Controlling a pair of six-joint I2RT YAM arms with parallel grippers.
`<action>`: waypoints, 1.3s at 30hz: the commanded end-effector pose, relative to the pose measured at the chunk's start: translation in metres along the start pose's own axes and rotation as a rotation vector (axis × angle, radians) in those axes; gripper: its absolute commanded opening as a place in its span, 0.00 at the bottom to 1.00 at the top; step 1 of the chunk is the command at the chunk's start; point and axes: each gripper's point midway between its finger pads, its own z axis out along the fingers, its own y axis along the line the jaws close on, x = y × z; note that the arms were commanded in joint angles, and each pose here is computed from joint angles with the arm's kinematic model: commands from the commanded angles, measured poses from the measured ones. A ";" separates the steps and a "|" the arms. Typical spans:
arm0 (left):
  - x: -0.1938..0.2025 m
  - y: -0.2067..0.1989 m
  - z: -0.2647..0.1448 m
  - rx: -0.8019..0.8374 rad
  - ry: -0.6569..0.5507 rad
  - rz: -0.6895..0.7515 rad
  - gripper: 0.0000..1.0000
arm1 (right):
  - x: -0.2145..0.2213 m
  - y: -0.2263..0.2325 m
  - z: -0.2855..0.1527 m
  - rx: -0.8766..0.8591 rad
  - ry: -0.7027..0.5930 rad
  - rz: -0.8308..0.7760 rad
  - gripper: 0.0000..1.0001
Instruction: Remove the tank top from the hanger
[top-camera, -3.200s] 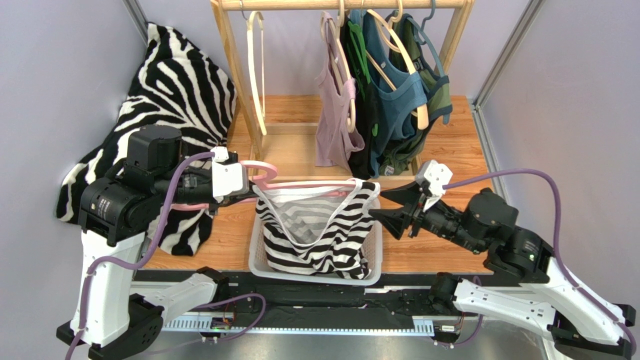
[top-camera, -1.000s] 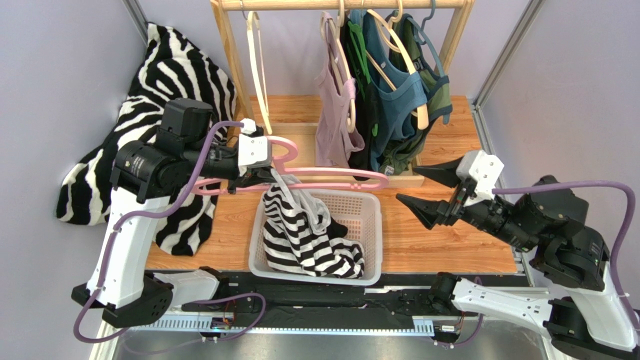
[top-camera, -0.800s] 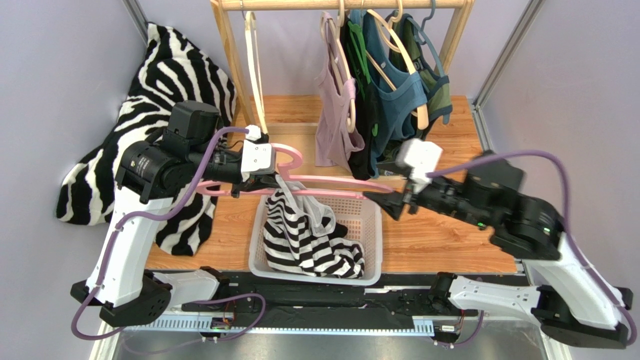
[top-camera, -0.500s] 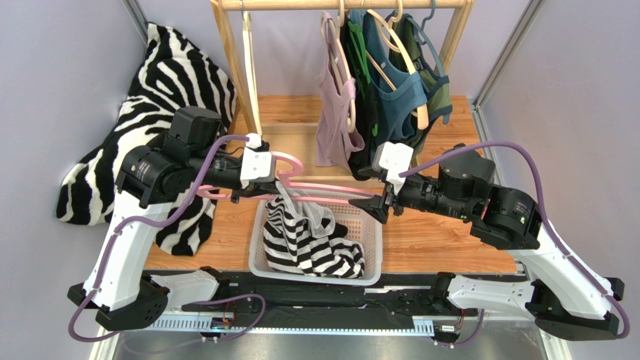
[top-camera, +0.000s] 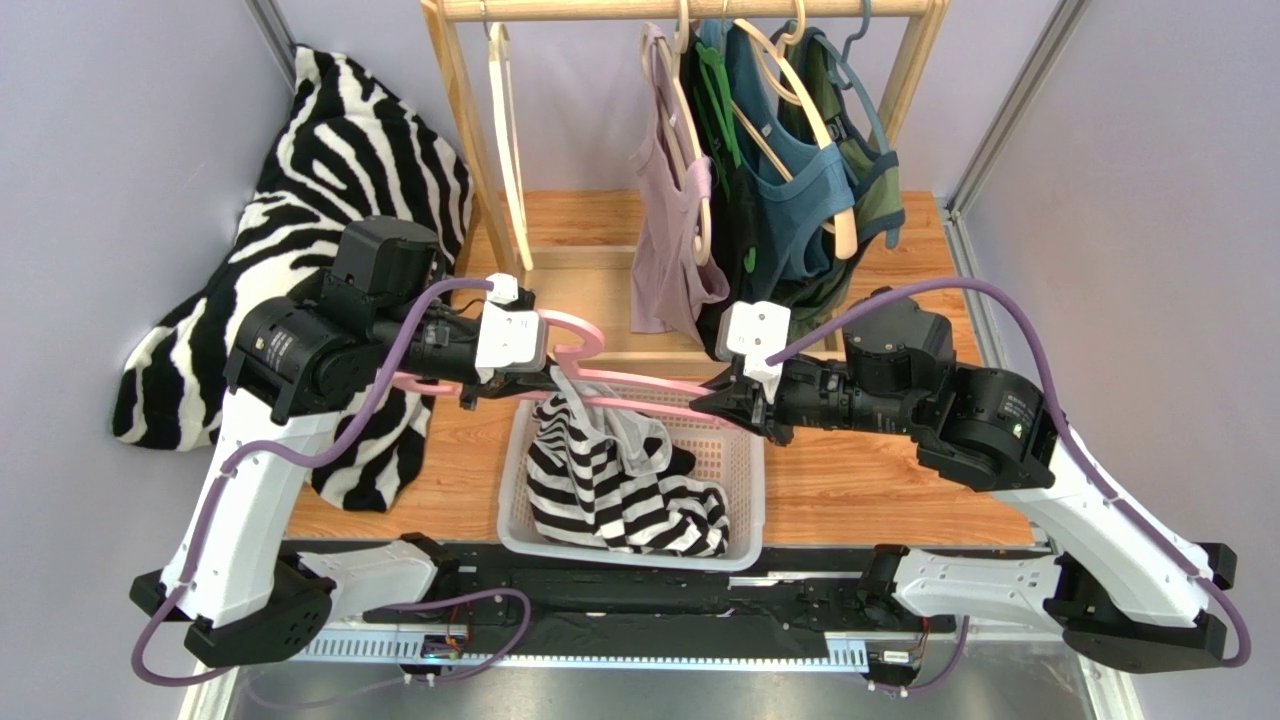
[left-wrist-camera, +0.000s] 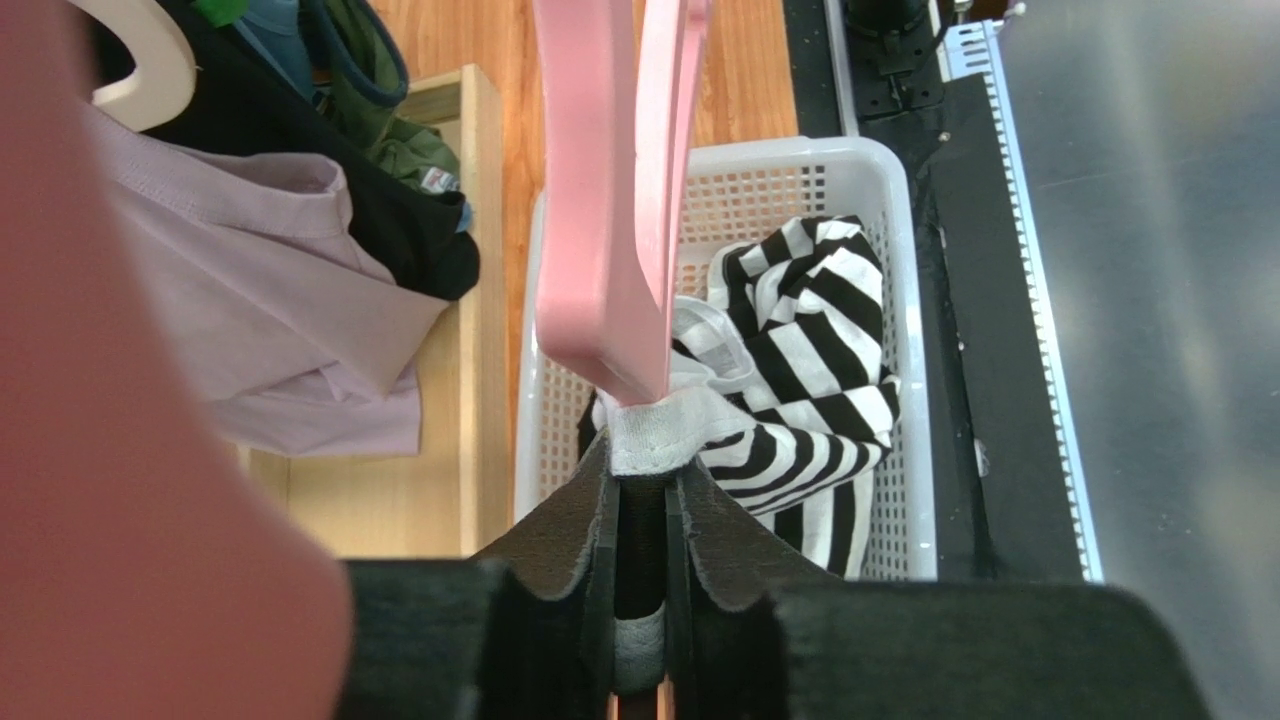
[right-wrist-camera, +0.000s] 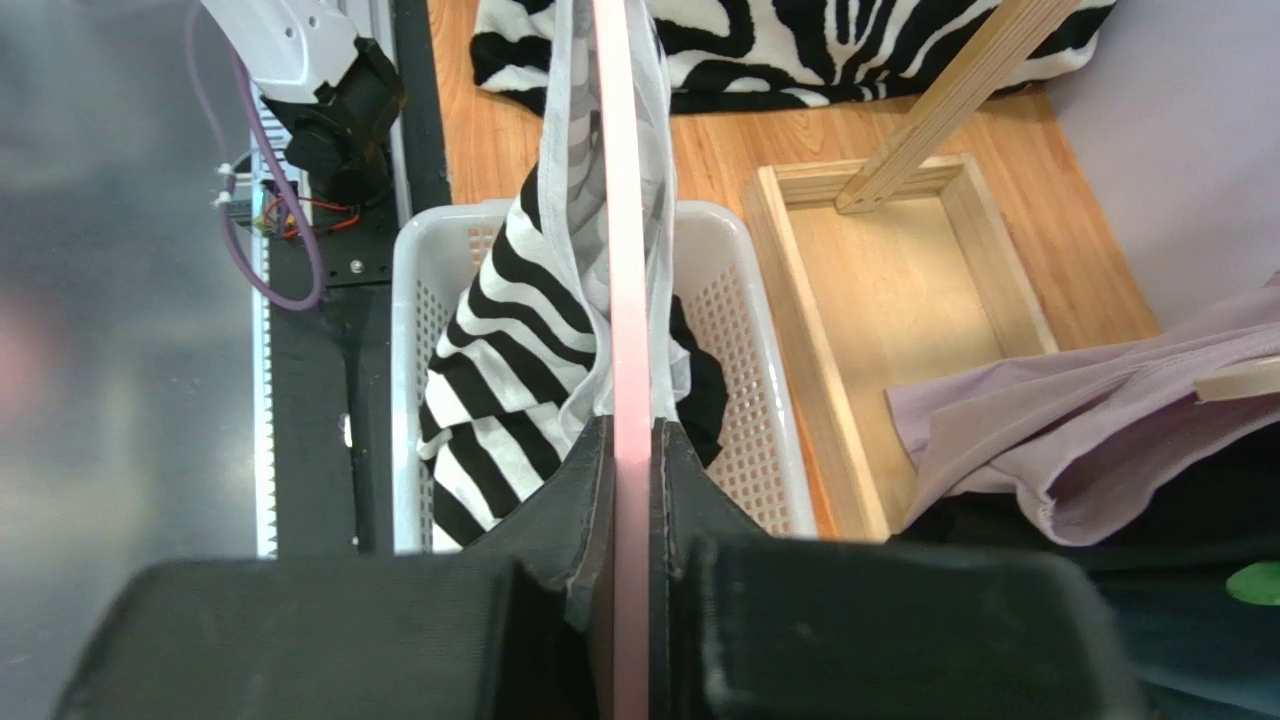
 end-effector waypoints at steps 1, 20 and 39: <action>0.017 -0.049 -0.013 0.102 0.083 -0.192 0.27 | -0.021 -0.011 -0.014 0.067 -0.074 -0.002 0.00; -0.012 0.056 -0.061 -0.610 -0.055 -0.357 0.84 | -0.019 -0.031 -0.040 0.239 -0.117 0.069 0.00; -0.013 0.039 0.003 -0.238 -0.122 -0.466 0.72 | -0.043 -0.024 -0.027 0.176 -0.209 0.148 0.00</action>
